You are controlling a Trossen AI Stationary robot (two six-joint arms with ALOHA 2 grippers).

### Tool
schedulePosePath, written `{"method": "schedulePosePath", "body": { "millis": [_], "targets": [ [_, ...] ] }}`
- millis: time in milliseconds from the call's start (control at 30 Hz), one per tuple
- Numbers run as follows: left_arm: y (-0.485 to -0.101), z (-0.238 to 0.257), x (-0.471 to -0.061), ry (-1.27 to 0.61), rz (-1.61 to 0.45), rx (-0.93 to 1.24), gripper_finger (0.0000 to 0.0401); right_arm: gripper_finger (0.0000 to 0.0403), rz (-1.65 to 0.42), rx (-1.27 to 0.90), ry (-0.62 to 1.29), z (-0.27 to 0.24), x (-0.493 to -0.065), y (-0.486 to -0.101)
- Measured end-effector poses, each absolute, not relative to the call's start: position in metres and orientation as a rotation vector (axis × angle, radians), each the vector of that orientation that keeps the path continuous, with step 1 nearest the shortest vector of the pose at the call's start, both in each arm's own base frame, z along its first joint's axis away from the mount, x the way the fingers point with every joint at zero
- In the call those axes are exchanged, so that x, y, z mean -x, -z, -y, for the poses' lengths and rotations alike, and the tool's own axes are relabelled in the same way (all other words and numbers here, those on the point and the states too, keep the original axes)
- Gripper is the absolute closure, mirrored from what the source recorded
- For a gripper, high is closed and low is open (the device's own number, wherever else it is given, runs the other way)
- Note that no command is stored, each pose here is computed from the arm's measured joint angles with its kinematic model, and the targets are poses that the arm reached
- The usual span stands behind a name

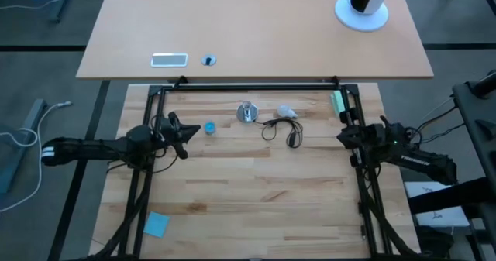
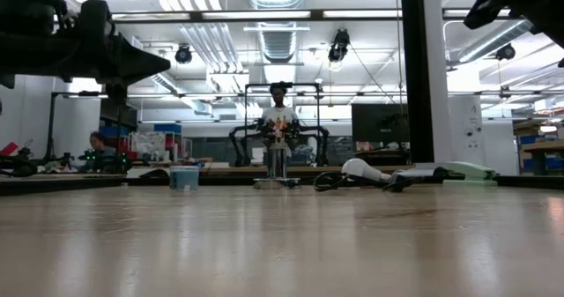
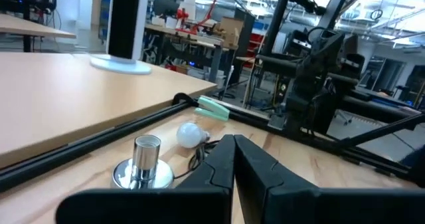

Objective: Screw lightbulb
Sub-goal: Return to Home Position

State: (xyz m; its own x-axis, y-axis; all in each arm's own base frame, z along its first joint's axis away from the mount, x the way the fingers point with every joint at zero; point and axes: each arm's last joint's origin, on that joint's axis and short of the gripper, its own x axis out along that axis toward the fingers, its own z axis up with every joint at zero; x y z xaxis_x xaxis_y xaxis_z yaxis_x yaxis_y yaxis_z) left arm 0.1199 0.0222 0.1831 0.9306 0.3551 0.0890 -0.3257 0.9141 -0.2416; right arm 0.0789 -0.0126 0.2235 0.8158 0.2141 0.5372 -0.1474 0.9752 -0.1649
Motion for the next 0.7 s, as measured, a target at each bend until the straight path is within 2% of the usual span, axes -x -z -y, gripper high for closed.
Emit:
{"method": "schedulePosePath", "body": {
  "millis": [700],
  "targets": [
    [-0.171,-0.023,-0.128,-0.364,0.022,0.216,0.0401,0.0403,0.564,0.102,-0.189,0.014,-0.082,-0.222]
  ]
}}
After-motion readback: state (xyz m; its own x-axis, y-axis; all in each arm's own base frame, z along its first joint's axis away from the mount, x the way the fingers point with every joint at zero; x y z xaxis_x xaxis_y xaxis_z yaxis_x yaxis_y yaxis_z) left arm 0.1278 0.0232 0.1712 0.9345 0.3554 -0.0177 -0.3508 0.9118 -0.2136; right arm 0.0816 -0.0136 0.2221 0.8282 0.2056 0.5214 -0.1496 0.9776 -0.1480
